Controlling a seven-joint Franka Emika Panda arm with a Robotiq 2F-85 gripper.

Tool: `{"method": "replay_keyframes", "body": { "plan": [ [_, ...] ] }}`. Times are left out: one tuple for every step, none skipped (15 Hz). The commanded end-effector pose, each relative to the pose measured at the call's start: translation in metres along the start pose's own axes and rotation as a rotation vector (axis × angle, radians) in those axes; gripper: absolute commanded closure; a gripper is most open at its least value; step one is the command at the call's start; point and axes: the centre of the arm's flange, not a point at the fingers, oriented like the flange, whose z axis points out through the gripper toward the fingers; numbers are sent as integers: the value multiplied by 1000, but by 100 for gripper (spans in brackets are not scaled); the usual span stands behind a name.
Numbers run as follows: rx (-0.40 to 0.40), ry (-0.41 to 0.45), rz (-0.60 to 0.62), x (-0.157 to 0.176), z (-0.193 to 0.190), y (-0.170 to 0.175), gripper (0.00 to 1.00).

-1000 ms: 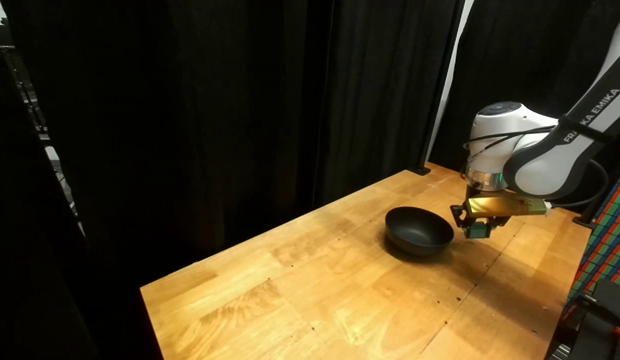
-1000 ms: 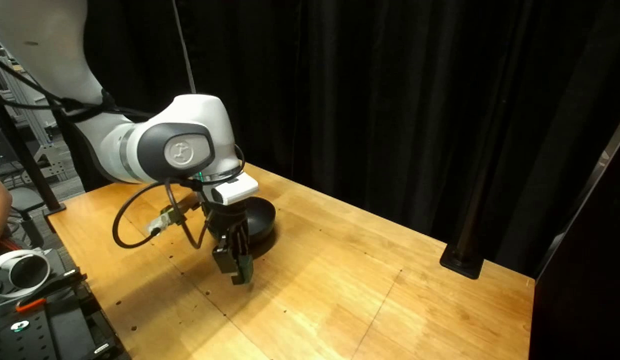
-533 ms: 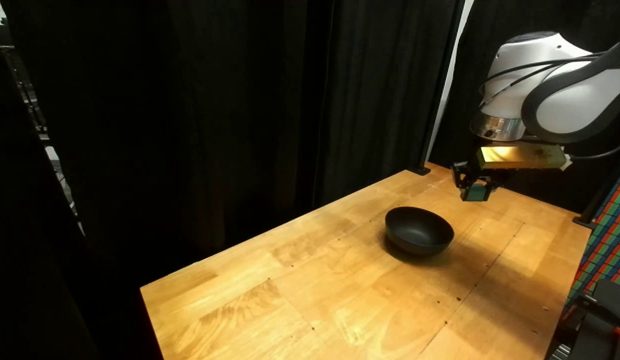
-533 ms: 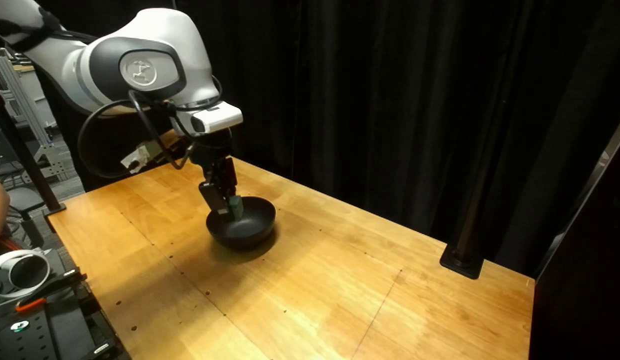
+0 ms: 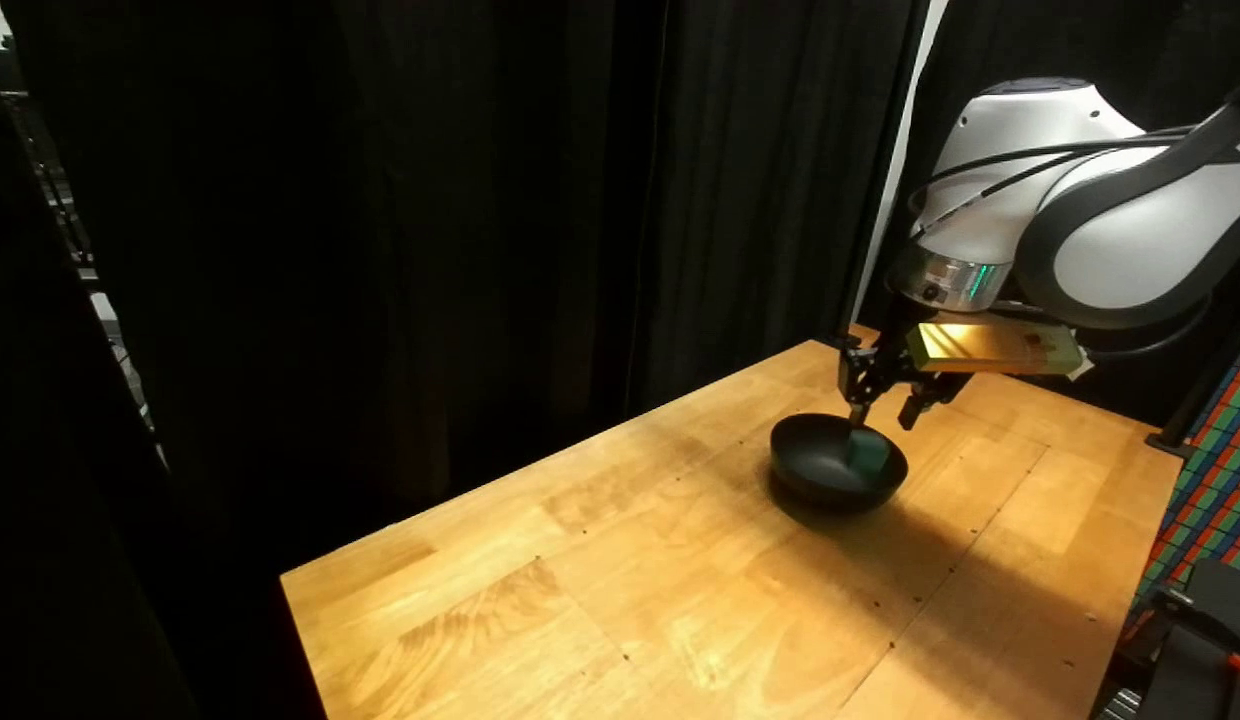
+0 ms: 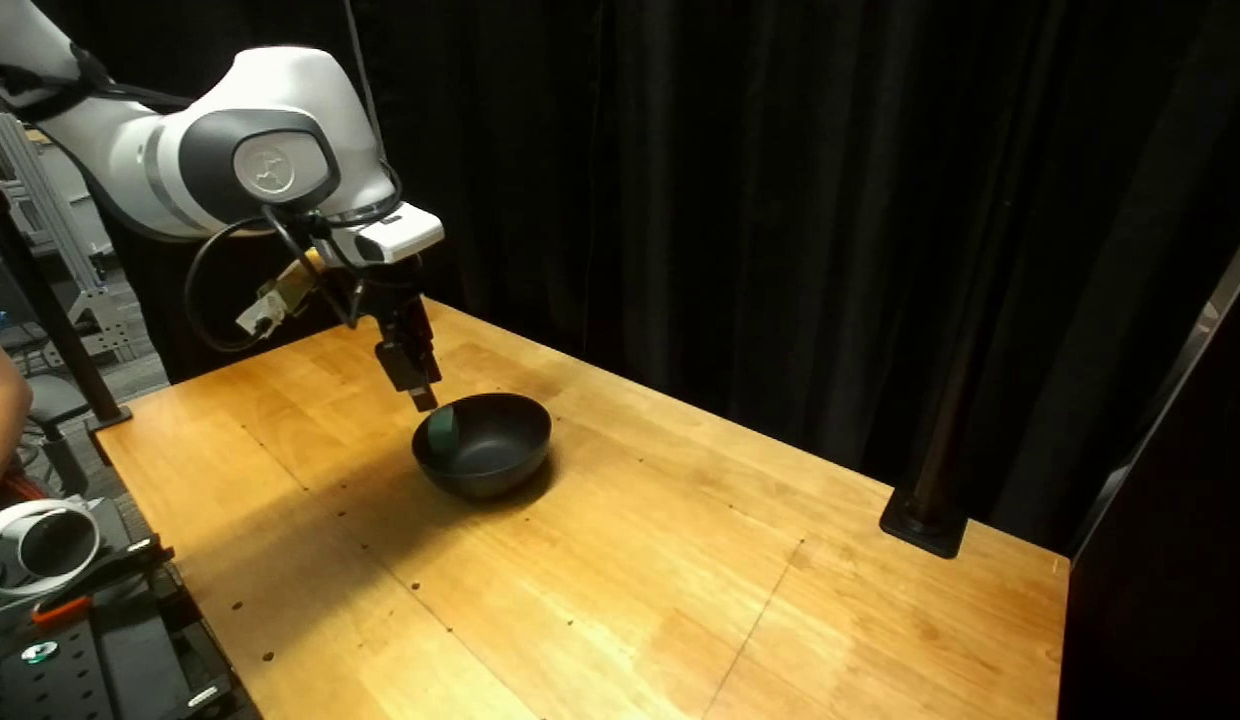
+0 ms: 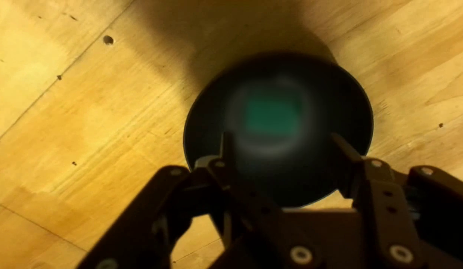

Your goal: Pick a block and put it in the bowl

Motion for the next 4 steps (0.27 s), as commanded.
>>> {"method": "replay_keyframes", "body": {
  "plan": [
    [-31, -26, -39, 1, -9, 6, 6],
    [-48, -41, -43, 0, -13, 13, 1],
    [-75, -62, -47, -4, -18, 25, 0],
    [-94, -91, -51, -5, -20, 32, 0]
  ]
}}
